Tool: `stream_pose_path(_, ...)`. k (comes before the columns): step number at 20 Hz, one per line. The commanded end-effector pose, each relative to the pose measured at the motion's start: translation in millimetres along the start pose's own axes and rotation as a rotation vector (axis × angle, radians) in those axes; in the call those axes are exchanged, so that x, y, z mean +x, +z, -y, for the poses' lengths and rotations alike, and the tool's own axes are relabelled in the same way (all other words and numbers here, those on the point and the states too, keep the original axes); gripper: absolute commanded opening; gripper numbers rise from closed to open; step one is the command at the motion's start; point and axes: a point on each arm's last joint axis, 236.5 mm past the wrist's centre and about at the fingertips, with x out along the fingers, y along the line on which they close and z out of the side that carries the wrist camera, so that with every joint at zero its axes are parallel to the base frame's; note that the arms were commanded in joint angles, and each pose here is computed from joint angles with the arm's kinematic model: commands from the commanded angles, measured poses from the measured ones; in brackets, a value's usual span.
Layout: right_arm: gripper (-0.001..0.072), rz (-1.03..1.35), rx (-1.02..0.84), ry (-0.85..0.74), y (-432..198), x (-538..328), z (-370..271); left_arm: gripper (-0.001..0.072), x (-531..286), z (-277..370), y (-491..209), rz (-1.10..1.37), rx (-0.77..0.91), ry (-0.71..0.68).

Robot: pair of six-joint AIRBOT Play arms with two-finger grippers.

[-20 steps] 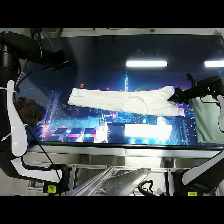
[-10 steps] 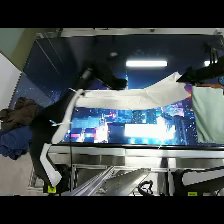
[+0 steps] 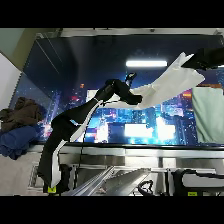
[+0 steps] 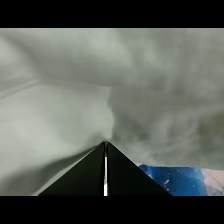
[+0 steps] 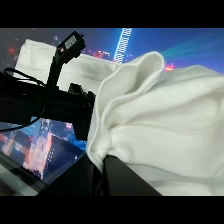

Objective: Fold the shirts.

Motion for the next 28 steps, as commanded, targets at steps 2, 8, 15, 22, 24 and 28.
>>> stream_pose_path(2,0.0014,-0.006,-0.002,0.010,-0.7,0.3,-13.4,0.0015,-31.1,26.7,18.6,0.068,0.006,-0.052)
stream_pose_path(8,0.0014,-0.004,0.013,0.060,4.5,16.8,-40.4,0.0015,-268.4,49.2,56.3,0.297,0.147,-0.060)
stream_pose_path(15,0.0016,0.183,-0.129,0.282,35.8,178.3,-232.2,0.0016,-503.3,15.0,38.1,0.693,0.142,0.109)
stream_pose_path(22,0.0670,0.162,-0.087,0.266,-53.7,404.4,-268.0,0.0015,-508.3,-48.2,-6.3,0.678,0.065,0.218)
stream_pose_path(24,0.0670,0.154,-0.061,0.249,-29.7,381.6,-243.5,0.0015,-502.4,-56.1,-12.8,0.661,0.058,0.225)
stream_pose_path(28,0.0670,0.115,-0.021,0.153,31.1,269.0,-150.9,0.0016,-495.9,-56.8,-17.9,0.640,0.069,0.225)
